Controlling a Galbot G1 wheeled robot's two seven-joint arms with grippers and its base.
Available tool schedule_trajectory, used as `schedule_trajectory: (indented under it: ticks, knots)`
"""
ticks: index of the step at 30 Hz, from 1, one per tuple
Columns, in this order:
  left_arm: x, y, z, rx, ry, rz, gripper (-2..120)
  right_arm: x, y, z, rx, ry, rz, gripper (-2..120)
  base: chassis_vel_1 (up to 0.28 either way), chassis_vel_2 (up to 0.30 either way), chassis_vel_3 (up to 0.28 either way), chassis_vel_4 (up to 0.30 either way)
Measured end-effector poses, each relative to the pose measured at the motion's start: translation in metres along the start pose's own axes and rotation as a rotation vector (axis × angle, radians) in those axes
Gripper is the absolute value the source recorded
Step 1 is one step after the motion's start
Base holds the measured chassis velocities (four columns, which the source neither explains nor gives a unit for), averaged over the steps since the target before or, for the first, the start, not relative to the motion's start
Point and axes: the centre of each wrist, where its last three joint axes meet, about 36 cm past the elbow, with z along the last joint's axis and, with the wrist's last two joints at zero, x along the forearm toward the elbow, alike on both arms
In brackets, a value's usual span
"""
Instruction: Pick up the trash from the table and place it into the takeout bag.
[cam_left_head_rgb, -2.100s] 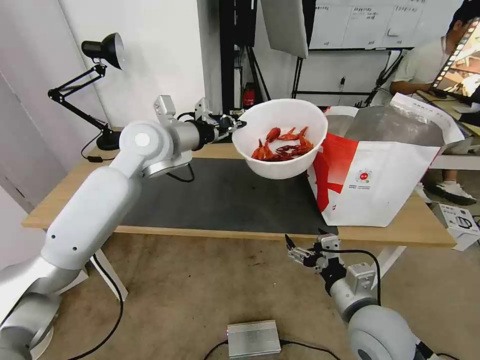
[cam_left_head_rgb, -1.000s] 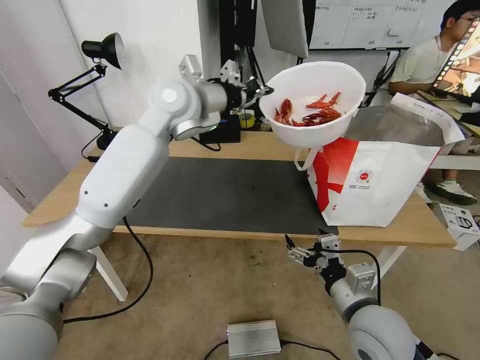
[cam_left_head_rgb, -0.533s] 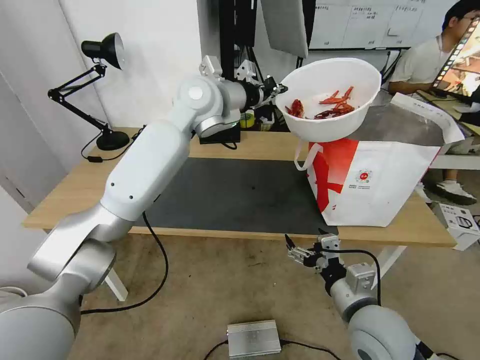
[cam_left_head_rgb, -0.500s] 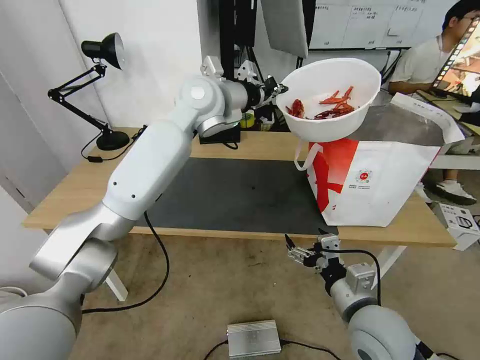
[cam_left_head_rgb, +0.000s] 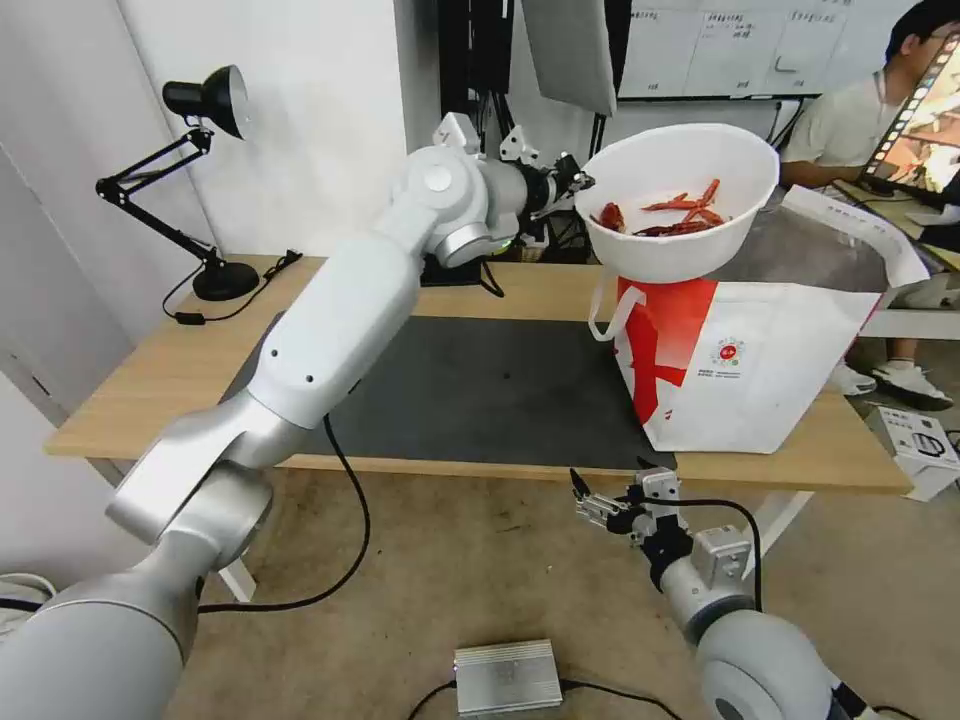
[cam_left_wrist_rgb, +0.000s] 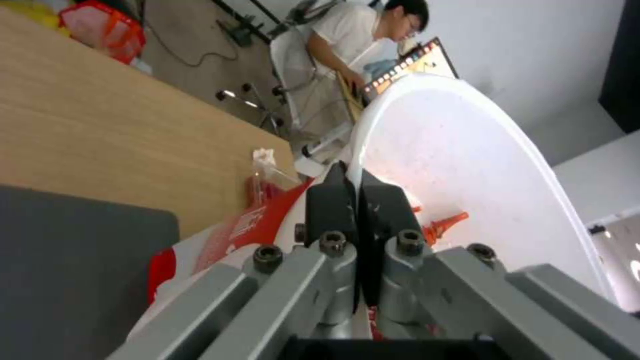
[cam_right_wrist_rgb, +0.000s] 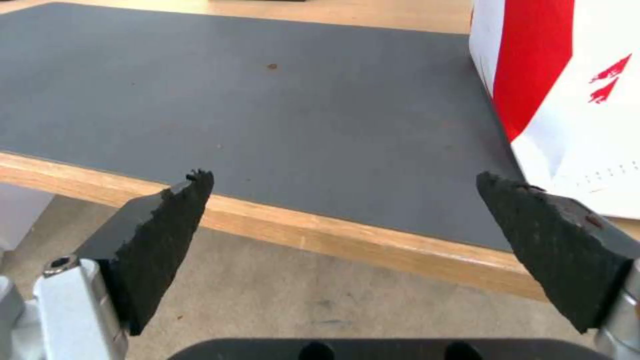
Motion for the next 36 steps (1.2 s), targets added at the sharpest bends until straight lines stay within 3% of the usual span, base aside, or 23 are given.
schedule_trajectory:
  ticks: [19,27,36]
  knots:
    - [-0.022,-0.020,0.006,0.024,-0.009,-0.050,0,0.000,0.000,0.000,0.000,0.000,0.000,100,0.000,0.000,0.000,0.000]
    - [-0.024,-0.033,0.006,0.024,-0.015,-0.003,0,0.000,0.000,0.000,0.000,0.000,0.000,100,0.000,0.000,0.000,0.000]
    - [-0.028,-0.040,0.011,0.021,-0.012,0.003,0,0.000,0.000,0.000,0.000,0.000,0.000,100,0.000,0.000,0.000,0.000]
